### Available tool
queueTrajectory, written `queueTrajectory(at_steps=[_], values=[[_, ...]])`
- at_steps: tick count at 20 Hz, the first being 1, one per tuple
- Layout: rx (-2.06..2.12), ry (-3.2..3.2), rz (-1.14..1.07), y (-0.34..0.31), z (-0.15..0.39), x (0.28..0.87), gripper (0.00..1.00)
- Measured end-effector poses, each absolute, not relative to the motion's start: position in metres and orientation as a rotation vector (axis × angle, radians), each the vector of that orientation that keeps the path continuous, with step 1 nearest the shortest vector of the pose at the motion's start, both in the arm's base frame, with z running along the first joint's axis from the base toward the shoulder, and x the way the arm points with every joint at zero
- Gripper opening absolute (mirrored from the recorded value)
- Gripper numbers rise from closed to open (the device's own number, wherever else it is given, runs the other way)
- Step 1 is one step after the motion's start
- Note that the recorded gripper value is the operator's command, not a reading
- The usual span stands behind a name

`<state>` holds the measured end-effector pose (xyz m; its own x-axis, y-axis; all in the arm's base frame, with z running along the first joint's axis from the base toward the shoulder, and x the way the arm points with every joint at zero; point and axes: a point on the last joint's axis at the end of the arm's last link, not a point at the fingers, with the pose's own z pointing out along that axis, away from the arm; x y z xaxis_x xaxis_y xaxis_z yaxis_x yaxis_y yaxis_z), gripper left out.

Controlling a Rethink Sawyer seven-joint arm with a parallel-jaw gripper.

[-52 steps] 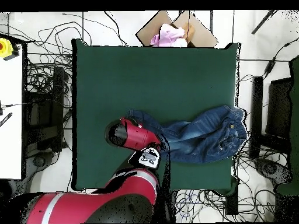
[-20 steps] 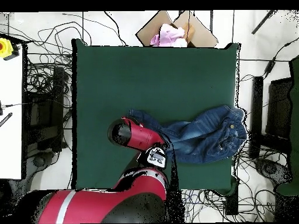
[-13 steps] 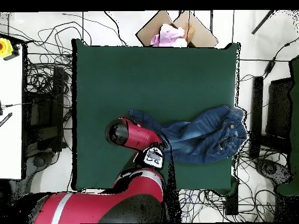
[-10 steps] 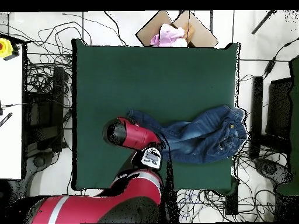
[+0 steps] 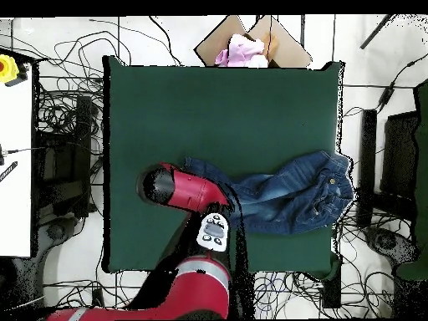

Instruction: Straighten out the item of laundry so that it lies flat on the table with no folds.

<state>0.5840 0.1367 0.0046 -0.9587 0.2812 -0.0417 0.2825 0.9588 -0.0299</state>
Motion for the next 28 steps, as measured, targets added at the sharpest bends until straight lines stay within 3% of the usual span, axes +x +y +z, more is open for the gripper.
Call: queueTrajectory(at_steps=[1, 2, 19, 28], values=[[0.441, 3.066, -0.053, 0.137, 0.009, 0.586, 0.00], [0.436, 3.054, -0.053, 0.138, 0.015, 0.589, 1.00], [0.396, 2.956, -0.088, 0.127, 0.019, 0.596, 1.00], [0.375, 2.975, -0.140, 0.098, -0.006, 0.577, 1.00]])
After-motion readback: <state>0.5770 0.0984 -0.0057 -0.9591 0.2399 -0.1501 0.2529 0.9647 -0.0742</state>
